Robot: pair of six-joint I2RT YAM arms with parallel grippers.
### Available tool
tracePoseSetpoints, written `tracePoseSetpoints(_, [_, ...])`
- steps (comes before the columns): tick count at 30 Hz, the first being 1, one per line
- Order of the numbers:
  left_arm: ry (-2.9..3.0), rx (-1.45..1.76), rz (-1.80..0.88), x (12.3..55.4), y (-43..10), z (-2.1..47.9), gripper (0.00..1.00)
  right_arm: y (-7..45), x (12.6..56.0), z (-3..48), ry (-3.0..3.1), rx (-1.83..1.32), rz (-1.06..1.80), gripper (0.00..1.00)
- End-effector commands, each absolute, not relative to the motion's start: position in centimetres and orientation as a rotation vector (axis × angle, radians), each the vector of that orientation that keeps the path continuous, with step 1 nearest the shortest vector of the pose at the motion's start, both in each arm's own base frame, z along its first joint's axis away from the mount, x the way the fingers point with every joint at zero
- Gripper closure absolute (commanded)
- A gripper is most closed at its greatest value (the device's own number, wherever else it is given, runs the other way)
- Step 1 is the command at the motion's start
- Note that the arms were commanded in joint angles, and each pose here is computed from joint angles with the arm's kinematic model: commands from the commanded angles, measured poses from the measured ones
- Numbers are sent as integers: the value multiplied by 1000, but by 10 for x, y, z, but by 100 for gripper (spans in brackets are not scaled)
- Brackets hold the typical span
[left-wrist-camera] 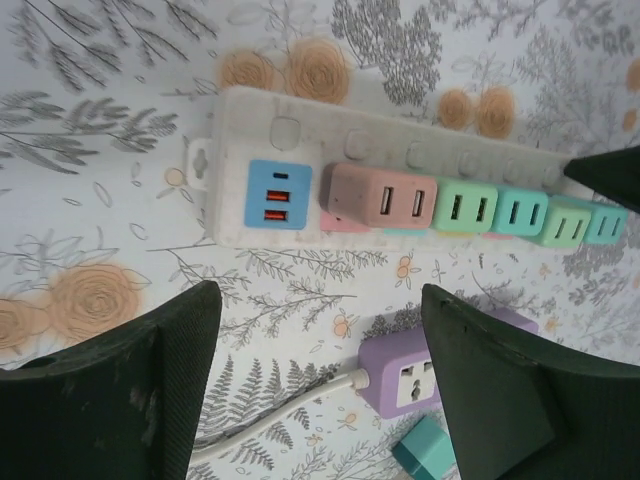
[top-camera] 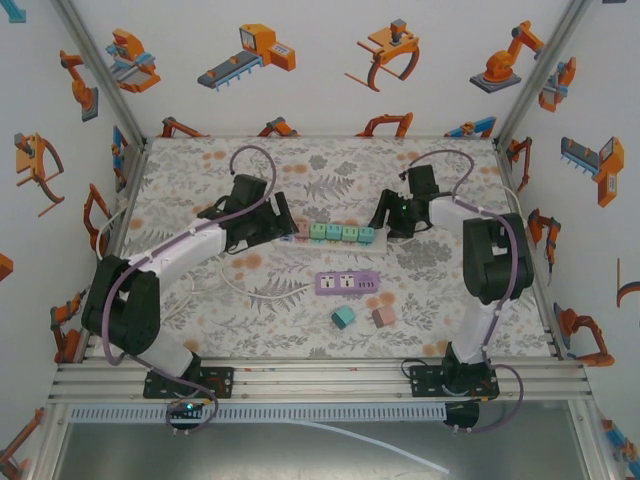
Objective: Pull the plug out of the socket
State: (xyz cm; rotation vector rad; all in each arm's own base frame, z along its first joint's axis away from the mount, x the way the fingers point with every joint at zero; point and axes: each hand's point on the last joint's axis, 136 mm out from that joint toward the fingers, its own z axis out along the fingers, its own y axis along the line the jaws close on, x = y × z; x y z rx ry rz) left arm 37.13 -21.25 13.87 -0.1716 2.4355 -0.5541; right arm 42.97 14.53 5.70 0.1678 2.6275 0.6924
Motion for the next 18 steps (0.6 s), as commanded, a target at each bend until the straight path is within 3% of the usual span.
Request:
tracePoseSetpoints(1, [2444,-194,-469,375,-188,132,25,136,444,122,2472,111,620,33])
tracePoseSetpoints(10, [2434,-174,-599,402,-194,123,24,122,433,239,2072,-205,446,31])
tracePoseSetpoints(18, [2463,-94,-626,414,-207,101,24,172,358,255,1421,-969,349,31])
